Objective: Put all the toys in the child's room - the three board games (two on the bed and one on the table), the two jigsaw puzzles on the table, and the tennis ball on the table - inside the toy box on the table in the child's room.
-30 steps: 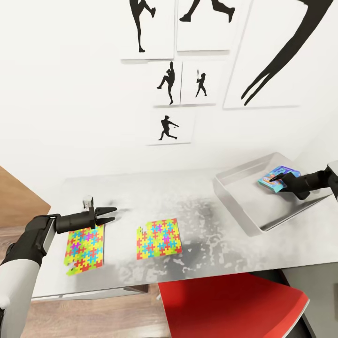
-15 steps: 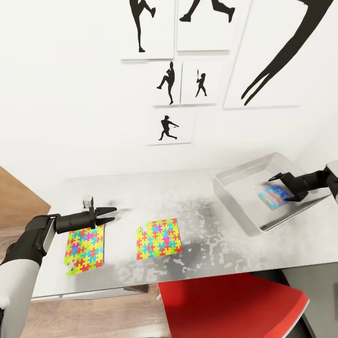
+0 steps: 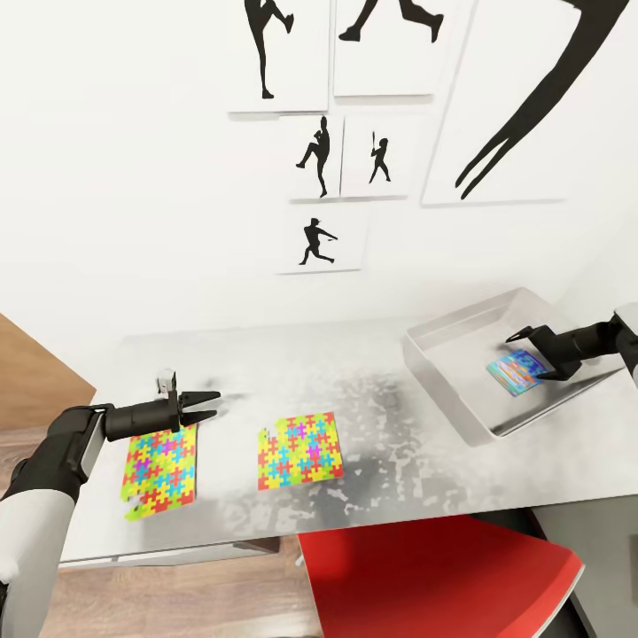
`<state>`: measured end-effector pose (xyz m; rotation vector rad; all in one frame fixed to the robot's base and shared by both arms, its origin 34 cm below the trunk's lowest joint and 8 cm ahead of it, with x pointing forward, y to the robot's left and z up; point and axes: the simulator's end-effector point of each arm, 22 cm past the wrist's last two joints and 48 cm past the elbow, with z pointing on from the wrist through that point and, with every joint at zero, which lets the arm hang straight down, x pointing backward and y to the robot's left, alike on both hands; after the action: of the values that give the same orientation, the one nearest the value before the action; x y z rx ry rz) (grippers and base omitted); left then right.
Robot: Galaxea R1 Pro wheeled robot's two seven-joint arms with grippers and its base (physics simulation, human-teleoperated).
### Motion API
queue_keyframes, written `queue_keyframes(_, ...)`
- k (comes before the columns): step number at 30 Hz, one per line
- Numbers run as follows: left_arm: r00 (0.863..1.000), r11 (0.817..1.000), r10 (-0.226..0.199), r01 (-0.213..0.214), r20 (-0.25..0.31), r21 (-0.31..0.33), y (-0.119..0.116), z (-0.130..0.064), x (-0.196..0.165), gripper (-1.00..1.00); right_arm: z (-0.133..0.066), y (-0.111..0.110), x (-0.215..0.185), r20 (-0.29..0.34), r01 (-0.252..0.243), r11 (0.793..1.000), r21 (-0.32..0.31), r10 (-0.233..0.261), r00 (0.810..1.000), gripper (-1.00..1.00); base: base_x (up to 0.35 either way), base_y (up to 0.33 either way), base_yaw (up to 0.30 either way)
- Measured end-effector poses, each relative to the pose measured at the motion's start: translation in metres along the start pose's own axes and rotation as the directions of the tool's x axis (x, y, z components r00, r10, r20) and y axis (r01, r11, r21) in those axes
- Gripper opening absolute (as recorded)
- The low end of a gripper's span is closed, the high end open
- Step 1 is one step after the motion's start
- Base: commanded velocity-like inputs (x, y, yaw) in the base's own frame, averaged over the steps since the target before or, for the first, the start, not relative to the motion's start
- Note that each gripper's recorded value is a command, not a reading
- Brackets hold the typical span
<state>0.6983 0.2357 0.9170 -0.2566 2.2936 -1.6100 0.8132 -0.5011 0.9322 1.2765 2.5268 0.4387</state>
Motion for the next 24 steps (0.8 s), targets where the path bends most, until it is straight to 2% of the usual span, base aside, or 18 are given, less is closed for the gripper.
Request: queue_keyframes(24, 1.000, 1.000, 0.000, 0.000, 0.000, -0.002, 0.0003, -0.0007, -0.0003, 1.00, -0.0024, 0.0062, -0.0033, 0.009, 0.001, 1.000, -0.026, -0.001, 1.000, 1.00, 0.000, 0.000, 0.000)
